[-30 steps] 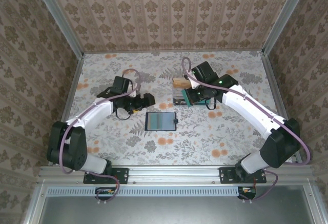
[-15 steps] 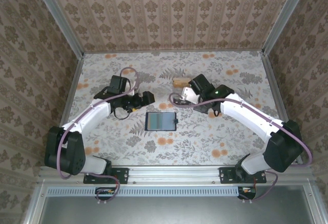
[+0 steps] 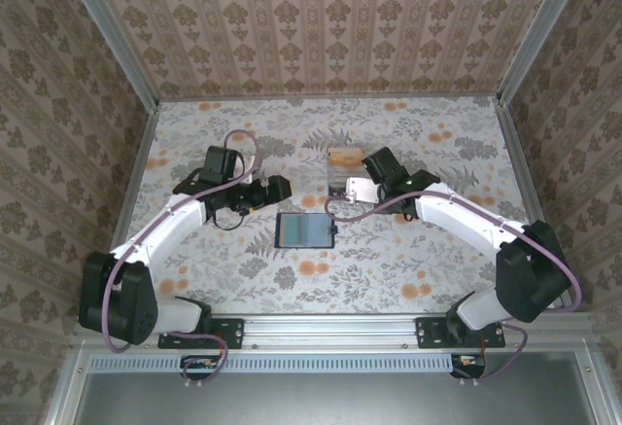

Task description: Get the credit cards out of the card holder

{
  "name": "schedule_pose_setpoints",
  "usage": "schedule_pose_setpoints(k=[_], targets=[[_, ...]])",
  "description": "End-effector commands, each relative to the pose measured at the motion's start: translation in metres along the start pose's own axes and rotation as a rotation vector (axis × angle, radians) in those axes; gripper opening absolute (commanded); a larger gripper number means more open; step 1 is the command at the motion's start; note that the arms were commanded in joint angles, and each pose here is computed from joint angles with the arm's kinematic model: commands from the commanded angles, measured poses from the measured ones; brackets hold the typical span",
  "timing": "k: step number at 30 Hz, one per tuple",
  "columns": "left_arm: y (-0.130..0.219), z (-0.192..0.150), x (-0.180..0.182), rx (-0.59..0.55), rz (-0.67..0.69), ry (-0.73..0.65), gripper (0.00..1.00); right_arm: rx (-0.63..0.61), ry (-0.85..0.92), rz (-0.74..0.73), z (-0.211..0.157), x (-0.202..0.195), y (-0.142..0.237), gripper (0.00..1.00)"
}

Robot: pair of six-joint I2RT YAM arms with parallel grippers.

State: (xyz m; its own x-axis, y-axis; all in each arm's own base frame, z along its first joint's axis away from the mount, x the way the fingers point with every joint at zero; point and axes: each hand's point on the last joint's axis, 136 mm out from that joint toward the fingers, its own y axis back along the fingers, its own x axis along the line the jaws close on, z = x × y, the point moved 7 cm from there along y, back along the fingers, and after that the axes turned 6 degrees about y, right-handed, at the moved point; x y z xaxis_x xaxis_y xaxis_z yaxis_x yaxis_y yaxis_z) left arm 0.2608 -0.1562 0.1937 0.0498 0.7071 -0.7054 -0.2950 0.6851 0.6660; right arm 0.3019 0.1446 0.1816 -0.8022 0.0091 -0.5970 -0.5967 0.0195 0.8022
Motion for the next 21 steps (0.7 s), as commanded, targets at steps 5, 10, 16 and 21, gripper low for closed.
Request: schedule_pose_setpoints(k=[5,10,16,21], targets=[[0.004,-0.004,0.001,-0.004,-0.004,-0.017,1.00,-0.033,-0.033,0.034,0.002,-0.006,-0.020,0.00],[0.005,-0.005,0.002,-0.005,-0.002,-0.016,1.00,-0.036,-0.044,0.046,0.003,-0.005,-0.027,0.00],[0.004,-0.005,0.005,-0.006,0.003,-0.010,1.00,-0.039,-0.060,0.040,0.007,-0.009,-0.035,0.00],[0.004,-0.005,0.006,-0.005,0.004,-0.004,1.00,-0.032,-0.063,0.046,0.004,-0.008,-0.042,0.00]])
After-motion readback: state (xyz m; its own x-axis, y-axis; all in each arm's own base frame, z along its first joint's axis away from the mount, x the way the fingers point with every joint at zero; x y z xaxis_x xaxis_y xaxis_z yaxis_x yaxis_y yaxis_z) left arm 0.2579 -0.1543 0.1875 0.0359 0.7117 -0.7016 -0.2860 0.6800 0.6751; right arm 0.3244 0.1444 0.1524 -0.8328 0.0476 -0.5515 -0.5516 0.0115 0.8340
